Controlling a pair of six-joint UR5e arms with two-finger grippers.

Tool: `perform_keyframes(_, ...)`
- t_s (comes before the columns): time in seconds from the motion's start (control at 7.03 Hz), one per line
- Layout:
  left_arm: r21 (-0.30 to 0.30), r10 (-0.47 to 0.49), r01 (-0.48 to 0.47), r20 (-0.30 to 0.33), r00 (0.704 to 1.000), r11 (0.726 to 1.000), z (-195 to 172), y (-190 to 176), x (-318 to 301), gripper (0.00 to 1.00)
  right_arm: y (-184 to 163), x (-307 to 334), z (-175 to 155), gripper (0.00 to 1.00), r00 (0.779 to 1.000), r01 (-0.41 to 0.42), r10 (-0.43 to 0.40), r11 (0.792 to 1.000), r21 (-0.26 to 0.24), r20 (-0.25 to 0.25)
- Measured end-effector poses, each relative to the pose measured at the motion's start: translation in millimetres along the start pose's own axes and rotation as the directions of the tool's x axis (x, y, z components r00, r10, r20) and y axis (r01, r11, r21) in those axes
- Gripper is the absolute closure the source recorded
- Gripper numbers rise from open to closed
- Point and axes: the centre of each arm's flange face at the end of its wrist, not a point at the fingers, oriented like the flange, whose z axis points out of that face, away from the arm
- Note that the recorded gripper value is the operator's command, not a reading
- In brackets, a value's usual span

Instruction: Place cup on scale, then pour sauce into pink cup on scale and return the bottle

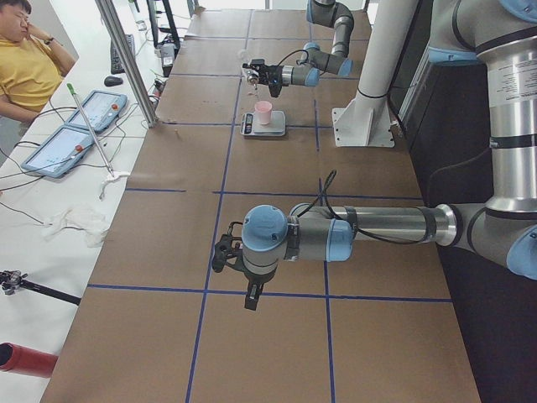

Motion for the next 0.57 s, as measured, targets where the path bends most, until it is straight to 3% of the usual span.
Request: perform_keyframes(0.57,0.001,0.000,0.000,-0.001,1.000,1.000,-0.2,-0.2,0.3,0.00,1.8,-2.0,-0.3,1.00,0.999,0.032,-0.032,0.999,-0.001,-0.019)
